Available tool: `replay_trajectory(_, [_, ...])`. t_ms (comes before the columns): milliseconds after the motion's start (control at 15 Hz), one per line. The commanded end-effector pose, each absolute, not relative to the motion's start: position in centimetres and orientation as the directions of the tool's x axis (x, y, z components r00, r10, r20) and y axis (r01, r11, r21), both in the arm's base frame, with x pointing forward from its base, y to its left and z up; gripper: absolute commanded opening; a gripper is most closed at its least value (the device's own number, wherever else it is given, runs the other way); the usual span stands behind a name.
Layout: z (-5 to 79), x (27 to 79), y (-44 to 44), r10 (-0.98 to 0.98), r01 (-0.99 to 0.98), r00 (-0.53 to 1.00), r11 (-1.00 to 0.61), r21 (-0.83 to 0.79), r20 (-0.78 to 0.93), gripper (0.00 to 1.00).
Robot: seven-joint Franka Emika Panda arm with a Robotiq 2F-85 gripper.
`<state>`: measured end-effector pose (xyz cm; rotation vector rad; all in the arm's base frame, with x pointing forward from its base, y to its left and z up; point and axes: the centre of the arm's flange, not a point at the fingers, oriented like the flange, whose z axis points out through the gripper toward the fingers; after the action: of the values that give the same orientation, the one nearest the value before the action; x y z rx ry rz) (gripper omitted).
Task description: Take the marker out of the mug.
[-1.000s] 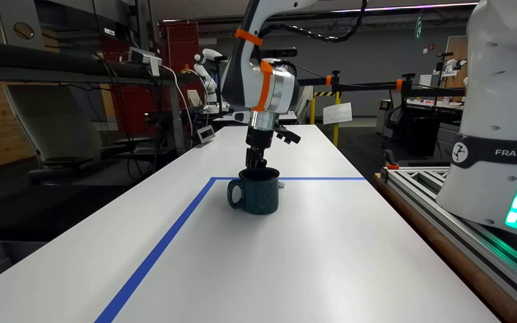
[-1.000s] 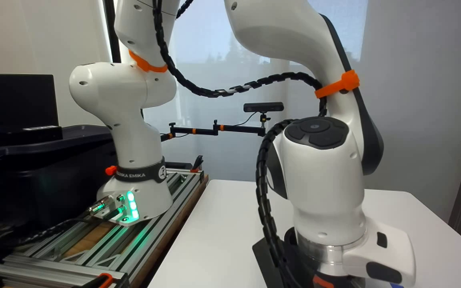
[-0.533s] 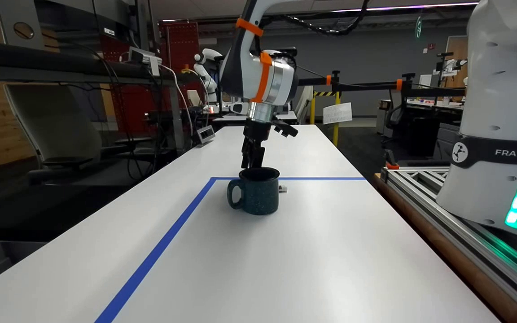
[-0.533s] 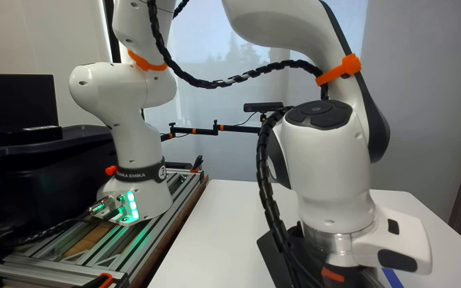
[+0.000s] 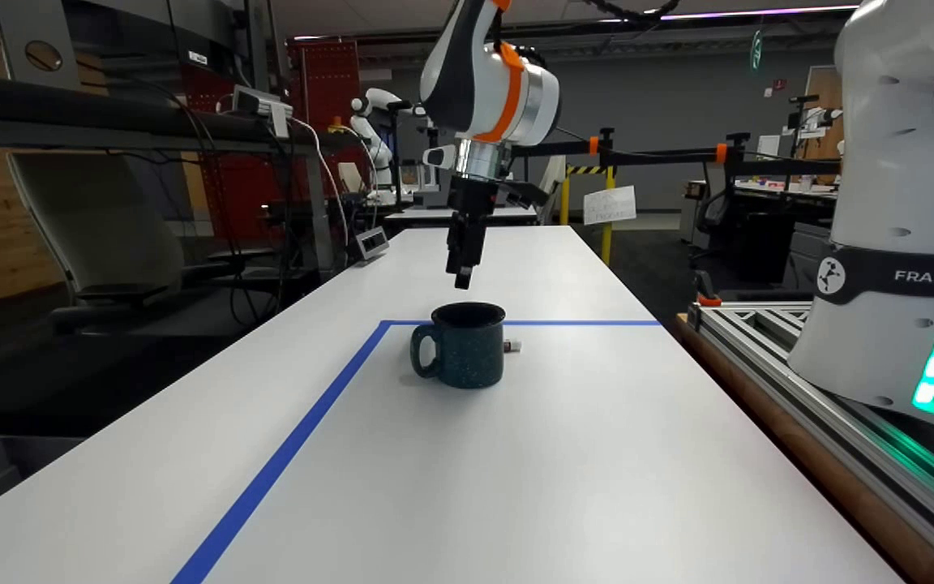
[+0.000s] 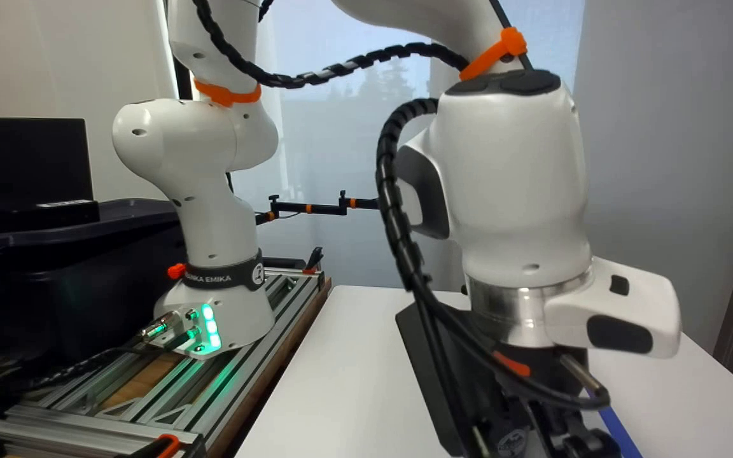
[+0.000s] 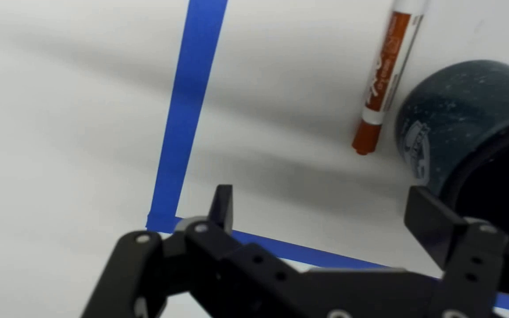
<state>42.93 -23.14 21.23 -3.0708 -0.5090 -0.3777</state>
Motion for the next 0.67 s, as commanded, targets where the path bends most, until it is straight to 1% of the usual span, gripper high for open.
replay_trajectory(0, [27.9,41.5,-19.4,0.251,0.249,0.950,-0.968,0.033,0.186,1.00])
replay_trajectory(267, [29.7,40.4,-17.0,0.158,0.153,0.979,-0.987,0.052,0.130,1.00])
replay_trajectory(600, [31.6,40.7,-13.9,0.153,0.150,0.983,-0.988,0.037,0.102,1.00])
